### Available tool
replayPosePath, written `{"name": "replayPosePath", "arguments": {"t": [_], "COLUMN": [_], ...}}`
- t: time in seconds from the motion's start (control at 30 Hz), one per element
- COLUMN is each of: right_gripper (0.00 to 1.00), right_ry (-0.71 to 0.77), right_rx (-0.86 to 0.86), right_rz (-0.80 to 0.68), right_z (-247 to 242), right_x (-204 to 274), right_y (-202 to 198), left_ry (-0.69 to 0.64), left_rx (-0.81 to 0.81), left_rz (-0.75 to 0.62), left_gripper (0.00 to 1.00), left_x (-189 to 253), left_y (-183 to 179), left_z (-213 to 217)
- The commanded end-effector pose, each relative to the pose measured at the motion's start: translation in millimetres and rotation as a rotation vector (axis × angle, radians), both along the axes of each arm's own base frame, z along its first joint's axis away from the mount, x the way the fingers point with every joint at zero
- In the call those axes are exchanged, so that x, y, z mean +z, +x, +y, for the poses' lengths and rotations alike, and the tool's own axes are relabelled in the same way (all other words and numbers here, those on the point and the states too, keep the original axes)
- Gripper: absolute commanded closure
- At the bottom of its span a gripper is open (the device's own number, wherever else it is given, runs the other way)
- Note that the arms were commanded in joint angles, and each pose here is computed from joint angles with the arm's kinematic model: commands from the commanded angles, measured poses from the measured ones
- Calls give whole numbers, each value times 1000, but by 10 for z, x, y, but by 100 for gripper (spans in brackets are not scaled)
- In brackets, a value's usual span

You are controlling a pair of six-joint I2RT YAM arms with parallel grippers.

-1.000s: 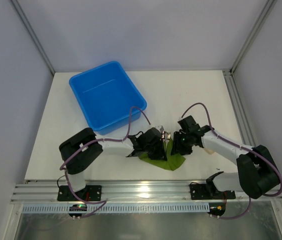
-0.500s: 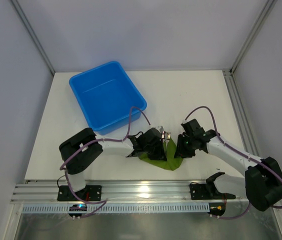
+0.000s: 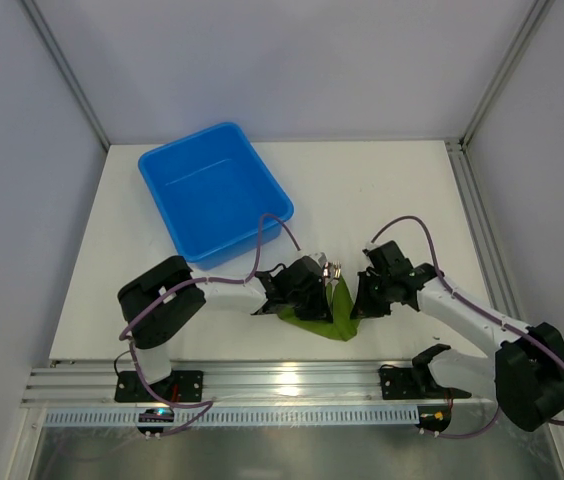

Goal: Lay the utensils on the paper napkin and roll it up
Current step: Roll the napkin at the center of the board.

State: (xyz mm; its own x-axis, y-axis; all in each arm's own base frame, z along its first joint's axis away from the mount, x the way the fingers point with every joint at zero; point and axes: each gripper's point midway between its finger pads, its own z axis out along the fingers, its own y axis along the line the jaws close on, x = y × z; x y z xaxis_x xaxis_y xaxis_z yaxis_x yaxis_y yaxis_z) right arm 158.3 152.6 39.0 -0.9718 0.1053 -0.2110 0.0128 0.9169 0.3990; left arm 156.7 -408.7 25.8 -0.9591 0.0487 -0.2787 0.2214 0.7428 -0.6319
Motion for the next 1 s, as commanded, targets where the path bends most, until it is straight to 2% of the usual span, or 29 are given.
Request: {"name": "replayPosePath", "arguments": {"t": [0.0,0.63,0.97], "right_gripper": [95,96,96], "right_ry": [80,314,331], "right_rx": [8,43,50], "right_rz": [-33,-126,-107], "right_z": [125,561,685], "right_x": [144,713,662], "right_y": [47,263,319], "left_ry": [-33,-17,-12], "left_rx": [7,14,22], "left_rz": [-40,-35,-36], "left_gripper": [98,99,99], "left_x": [144,68,54], "left_y": [59,64,64], "left_z": [-17,-1,23]}}
